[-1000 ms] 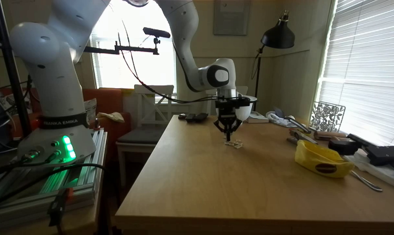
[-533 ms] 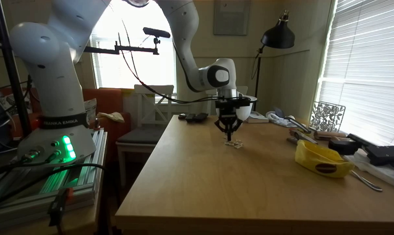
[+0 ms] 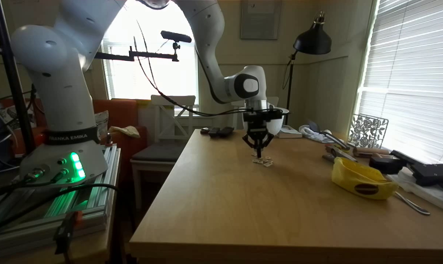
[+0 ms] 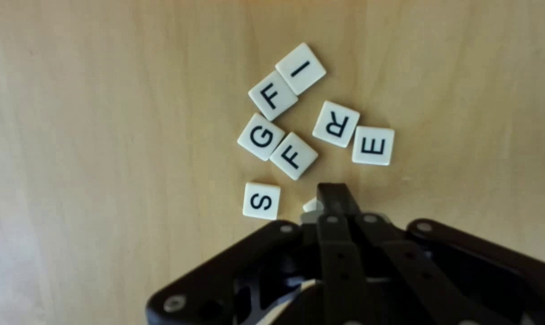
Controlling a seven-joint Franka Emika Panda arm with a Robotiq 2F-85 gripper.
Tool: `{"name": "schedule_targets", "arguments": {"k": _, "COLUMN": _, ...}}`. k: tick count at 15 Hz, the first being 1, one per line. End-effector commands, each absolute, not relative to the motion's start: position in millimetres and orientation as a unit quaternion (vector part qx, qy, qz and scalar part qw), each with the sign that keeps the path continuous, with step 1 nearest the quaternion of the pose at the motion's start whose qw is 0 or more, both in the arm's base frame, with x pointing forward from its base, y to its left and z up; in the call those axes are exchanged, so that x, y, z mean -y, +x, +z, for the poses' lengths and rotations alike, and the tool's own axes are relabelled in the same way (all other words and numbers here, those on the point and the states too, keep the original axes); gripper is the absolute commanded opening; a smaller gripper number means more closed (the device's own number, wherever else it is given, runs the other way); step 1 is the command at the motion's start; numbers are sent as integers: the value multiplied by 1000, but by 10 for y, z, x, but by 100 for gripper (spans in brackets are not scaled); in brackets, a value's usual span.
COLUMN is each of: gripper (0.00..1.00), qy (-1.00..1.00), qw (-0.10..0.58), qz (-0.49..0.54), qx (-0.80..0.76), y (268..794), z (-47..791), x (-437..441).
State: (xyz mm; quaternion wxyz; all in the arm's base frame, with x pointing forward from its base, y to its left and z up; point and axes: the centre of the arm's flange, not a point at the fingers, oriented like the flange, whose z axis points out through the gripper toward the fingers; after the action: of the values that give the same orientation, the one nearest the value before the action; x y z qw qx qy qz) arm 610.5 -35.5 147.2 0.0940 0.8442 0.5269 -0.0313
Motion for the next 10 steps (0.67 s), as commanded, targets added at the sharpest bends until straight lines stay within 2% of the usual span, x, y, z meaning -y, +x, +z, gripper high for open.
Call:
{"name": "schedule_targets", "arguments": {"k": 1, "gripper": 0, "qy": 843, "qw": 97, "qz": -26, "qx": -528, "y": 6189, "z": 1353, "x": 295}}
{"name": "schedule_targets", "arguments": {"k": 10, "gripper": 0, "qy": 840, "qw": 92, "qz": -25, "qx": -534, "y": 6223, "z": 1332, "x": 233}}
